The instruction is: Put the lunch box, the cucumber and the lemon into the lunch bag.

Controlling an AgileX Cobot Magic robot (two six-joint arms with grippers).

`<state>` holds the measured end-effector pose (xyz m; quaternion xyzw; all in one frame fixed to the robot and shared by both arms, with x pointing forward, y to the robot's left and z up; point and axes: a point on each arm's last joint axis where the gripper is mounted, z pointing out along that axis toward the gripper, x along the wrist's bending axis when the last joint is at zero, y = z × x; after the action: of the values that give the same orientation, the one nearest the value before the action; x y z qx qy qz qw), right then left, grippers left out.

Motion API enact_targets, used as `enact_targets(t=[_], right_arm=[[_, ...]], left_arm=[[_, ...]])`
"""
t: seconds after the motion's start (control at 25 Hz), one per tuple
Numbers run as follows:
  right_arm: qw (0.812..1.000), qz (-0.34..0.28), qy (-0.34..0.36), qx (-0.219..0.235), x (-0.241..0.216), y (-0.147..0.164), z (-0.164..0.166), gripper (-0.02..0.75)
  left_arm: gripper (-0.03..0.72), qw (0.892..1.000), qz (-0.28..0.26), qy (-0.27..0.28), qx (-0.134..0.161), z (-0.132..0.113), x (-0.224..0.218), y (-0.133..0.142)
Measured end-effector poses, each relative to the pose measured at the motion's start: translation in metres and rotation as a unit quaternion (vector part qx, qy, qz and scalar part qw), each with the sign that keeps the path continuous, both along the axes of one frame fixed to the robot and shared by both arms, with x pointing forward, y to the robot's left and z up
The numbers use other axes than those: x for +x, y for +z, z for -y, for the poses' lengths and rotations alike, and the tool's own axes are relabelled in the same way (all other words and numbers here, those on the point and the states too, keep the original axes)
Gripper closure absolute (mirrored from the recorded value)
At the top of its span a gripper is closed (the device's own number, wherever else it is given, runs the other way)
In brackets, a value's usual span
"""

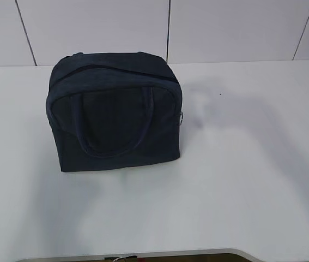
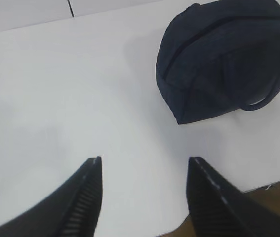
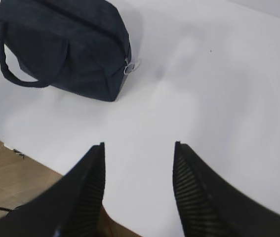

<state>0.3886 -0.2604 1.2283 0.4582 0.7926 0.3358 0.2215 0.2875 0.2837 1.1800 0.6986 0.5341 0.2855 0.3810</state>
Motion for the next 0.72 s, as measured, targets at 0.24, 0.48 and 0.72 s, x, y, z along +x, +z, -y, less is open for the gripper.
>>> enact_targets(t=[0.24, 0.48, 0.72], right_arm=[[1.0, -0.007, -0.023, -0.011, -0.039, -0.027, 0.008, 0.371], [0.999, -0.004, -0.033, -0.006, -0.071, -0.049, 0.011, 0.371], [0.999, 0.001, -0.036, -0.007, -0.102, -0.078, 0.015, 0.371]], left_arm=[[0.289, 0.999, 0.036, 0.001, -0.004, -0.005, -0.037, -0.008], [0.288, 1.0, 0.028, 0.005, -0.011, -0.007, -0.056, -0.041], [0.288, 0.999, 0.043, 0.007, -0.017, -0.009, -0.073, -0.073]])
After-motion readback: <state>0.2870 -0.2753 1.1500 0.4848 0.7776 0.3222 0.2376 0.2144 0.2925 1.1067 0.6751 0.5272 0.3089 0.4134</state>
